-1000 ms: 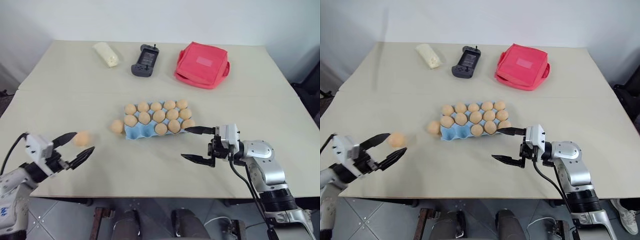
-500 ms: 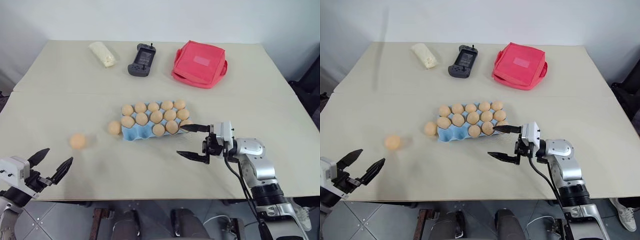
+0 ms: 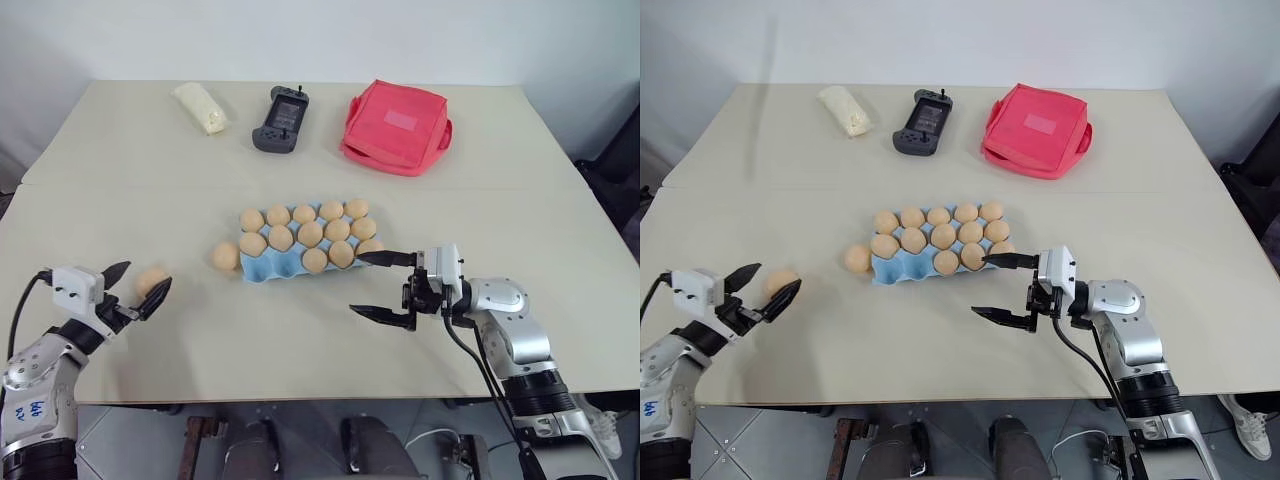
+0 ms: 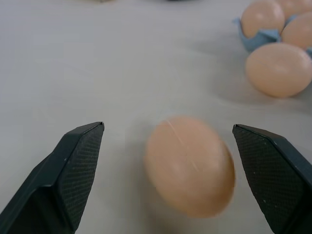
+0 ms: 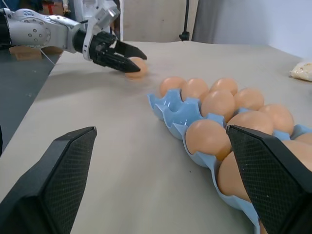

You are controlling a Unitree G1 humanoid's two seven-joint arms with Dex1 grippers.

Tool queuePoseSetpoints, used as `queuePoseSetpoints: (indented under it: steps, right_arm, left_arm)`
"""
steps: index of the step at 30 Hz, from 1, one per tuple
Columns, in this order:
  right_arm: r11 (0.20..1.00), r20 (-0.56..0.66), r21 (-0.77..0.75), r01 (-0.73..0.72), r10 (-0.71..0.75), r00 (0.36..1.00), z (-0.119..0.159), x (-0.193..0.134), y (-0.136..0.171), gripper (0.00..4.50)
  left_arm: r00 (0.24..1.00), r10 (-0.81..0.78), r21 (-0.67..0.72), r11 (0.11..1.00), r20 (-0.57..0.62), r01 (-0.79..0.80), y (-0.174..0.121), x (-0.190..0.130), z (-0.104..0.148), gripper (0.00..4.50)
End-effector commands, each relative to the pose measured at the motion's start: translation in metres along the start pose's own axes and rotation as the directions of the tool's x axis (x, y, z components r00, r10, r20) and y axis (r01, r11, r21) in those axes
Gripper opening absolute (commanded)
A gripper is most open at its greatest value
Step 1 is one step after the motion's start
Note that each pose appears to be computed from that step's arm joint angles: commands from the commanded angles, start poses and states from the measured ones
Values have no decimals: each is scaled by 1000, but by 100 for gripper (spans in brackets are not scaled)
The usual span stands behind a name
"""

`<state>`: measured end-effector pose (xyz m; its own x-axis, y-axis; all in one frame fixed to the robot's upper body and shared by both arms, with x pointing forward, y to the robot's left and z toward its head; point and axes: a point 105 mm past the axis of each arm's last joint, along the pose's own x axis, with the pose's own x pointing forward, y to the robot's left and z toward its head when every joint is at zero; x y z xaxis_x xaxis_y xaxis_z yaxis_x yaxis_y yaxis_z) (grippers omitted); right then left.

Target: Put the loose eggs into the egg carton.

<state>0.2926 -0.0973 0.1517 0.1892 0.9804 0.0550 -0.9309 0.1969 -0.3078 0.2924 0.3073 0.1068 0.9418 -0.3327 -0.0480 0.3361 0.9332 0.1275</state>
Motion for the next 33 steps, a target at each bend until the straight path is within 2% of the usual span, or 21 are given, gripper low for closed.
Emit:
queuePoseSetpoints:
  steps: [1, 7, 12, 18, 21, 24, 31, 33]
  right_arm:
    - [999, 16, -33, 6, -5, 1000, 10, 0, 1, 450]
    - [999, 14, -29, 14, -13, 1000, 10, 0, 2, 450]
    - [999, 7, -29, 28, -28, 1000, 9, -2, 1, 450]
    - [996, 2, -48, 71, -71, 997, 9, -4, -7, 450]
    - [994, 9, -56, 90, -89, 996, 10, -4, -10, 450]
    - [992, 17, -68, 106, -105, 994, 14, -3, -12, 450]
    - [988, 23, -76, 137, -136, 990, 16, -5, -10, 450]
    - [987, 23, -75, 143, -142, 990, 16, -5, -9, 450]
  left_arm:
    - [999, -20, 23, 1000, 30, 19, -1, 5, 7, 410]
    - [996, -69, 12, 998, 59, 68, -7, 5, 14, 229]
    - [964, -209, 46, 978, 167, 204, -35, 16, 50, 229]
    - [861, -475, 150, 879, 179, 454, -102, 62, 82, 229]
    - [798, -580, 153, 814, 162, 561, -133, 82, 80, 229]
    - [757, -638, 163, 769, 143, 618, -149, 94, 78, 229]
    - [758, -645, 162, 761, 96, 628, -150, 114, 69, 229]
    - [753, -650, 164, 758, 104, 632, -151, 116, 69, 275]
